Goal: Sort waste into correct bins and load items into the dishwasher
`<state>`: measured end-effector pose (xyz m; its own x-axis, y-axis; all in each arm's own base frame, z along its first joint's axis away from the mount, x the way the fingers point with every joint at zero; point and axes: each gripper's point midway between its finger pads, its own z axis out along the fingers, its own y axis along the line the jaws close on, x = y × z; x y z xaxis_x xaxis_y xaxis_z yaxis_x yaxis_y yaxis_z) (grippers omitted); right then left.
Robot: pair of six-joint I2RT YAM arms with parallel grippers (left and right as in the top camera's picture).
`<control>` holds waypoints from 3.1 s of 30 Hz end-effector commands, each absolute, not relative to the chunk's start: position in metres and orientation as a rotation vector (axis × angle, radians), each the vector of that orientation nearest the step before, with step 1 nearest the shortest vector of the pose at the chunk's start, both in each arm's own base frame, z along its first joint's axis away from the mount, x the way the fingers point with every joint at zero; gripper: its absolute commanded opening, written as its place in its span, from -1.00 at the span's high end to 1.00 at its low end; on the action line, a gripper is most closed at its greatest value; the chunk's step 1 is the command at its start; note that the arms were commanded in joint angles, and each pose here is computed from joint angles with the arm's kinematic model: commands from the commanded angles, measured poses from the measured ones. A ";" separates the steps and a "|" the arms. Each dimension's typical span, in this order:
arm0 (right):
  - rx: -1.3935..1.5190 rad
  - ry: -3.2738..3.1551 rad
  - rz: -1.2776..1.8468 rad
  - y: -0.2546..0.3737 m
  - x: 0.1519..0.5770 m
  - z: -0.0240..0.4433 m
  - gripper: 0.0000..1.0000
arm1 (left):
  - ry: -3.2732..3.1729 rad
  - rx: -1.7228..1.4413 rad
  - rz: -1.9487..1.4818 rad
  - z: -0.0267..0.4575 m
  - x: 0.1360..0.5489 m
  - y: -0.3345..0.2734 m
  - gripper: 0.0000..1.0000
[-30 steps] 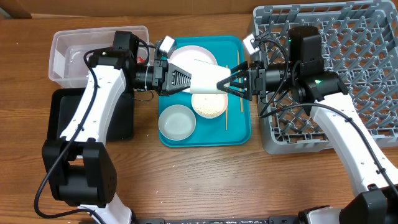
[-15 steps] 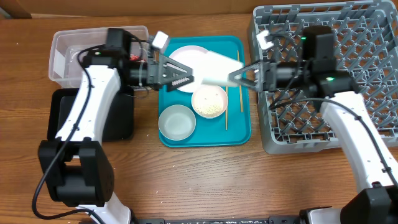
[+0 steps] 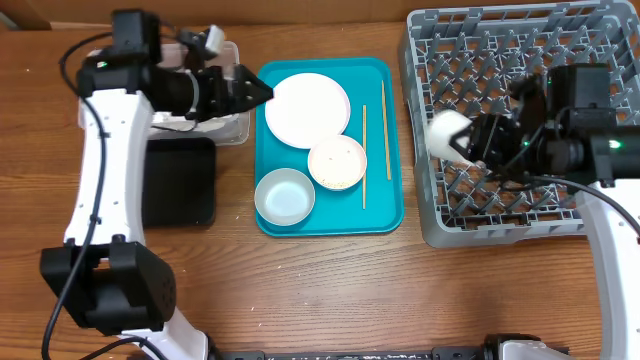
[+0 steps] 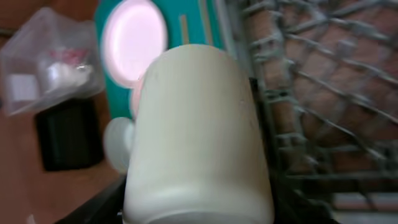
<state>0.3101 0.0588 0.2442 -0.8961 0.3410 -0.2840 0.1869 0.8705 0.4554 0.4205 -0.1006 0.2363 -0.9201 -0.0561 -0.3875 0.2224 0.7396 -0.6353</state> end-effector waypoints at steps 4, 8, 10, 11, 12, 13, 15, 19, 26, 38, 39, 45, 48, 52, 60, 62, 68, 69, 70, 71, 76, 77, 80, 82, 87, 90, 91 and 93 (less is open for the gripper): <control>0.585 2.798 0.233 0.016 0.290 0.221 0.03 | 2.670 0.196 -0.441 0.218 0.424 -0.098 -1.00; 0.620 2.911 0.178 0.013 0.284 0.196 0.03 | 2.672 0.243 -0.372 0.216 0.422 -0.108 -1.00; 0.633 2.956 0.168 0.013 0.284 0.185 0.03 | 2.670 0.261 -0.356 0.216 0.422 -0.113 -1.00; 0.635 2.974 0.169 0.014 0.284 0.180 0.03 | 2.668 0.268 -0.349 0.216 0.422 -0.115 -1.00; 0.635 2.988 0.168 0.015 0.285 0.175 0.03 | 2.667 0.273 -0.345 0.216 0.422 -0.116 -1.00; 0.633 3.008 0.166 0.017 0.285 0.170 0.03 | 2.666 0.275 -0.340 0.216 0.422 -0.117 -1.00; 0.624 3.046 0.156 0.020 0.283 0.161 0.03 | 2.667 0.280 -0.342 0.216 0.421 -0.118 -1.00; 0.592 3.112 0.138 0.029 0.276 0.146 0.03 | 2.667 0.279 -0.340 0.216 0.421 -0.118 -1.00; 0.582 3.132 0.132 0.031 0.273 0.139 -0.48 | 2.667 0.281 -0.342 0.216 0.421 -0.119 -1.00; 0.499 2.950 0.340 0.051 0.318 0.177 -0.49 | 2.667 0.282 -0.341 0.216 0.421 -0.119 -1.00; 0.472 2.927 0.368 0.055 0.323 0.185 -0.48 | 2.666 0.282 -0.341 0.216 0.421 -0.119 -1.00; 0.333 2.804 0.503 0.091 0.349 0.212 -0.34 | 2.656 0.283 -0.343 0.217 0.423 -0.120 -1.00; 0.289 2.780 0.571 0.115 0.356 0.212 -0.34 | 2.658 0.244 -0.338 0.217 0.425 -0.118 -1.00; 0.257 2.788 0.611 0.151 0.363 0.198 -0.29 | 2.671 0.087 -0.288 0.216 0.430 -0.100 -1.00; 0.207 2.878 0.619 0.197 0.365 0.159 -0.20 | 2.673 0.071 -0.284 0.216 0.430 -0.096 -1.00; 0.210 2.879 0.621 0.199 0.366 0.156 -0.19 | 2.679 0.076 -0.299 0.215 0.429 -0.098 -1.00; 0.365 2.751 0.593 0.151 0.392 0.201 -0.24 | 2.688 0.189 -0.363 0.215 0.417 -0.135 -1.00; 0.405 2.730 0.573 0.137 0.395 0.209 -0.27 | 2.687 0.216 -0.362 0.214 0.415 -0.143 -1.00; 0.436 2.708 0.552 0.121 0.398 0.218 -0.29 | 2.684 0.246 -0.361 0.213 0.412 -0.152 -0.99; 0.482 2.680 0.523 0.099 0.399 0.229 -0.32 | 2.682 0.286 -0.350 0.210 0.409 -0.164 -0.99; 0.664 2.615 0.443 0.021 0.392 0.250 -0.40 | 2.693 0.472 -0.286 0.185 0.396 -0.217 -0.93; 0.701 2.612 0.434 0.011 0.389 0.251 -0.41 | 2.699 0.503 -0.275 0.179 0.394 -0.226 -0.90; 0.789 2.623 0.397 -0.019 0.377 0.247 -0.40 | 2.733 0.611 -0.237 0.148 0.383 -0.256 -0.79; 0.808 2.640 0.380 -0.029 0.371 0.244 -0.40 | 2.763 0.674 -0.227 0.127 0.376 -0.273 -0.72; 0.789 2.658 0.369 -0.033 0.367 0.243 -0.40 | 2.841 0.782 -0.189 0.076 0.358 -0.299 -0.61; 0.789 2.658 0.369 -0.033 0.367 0.243 -0.40 | 2.877 0.796 -0.169 0.056 0.353 -0.303 -0.55; 0.789 2.658 0.369 -0.033 0.367 0.243 -0.40 | 2.888 0.791 -0.165 0.051 0.352 -0.304 -0.50; 0.788 2.658 0.370 -0.032 0.367 0.243 -0.40 | 2.903 0.786 -0.156 0.045 0.352 -0.303 -0.36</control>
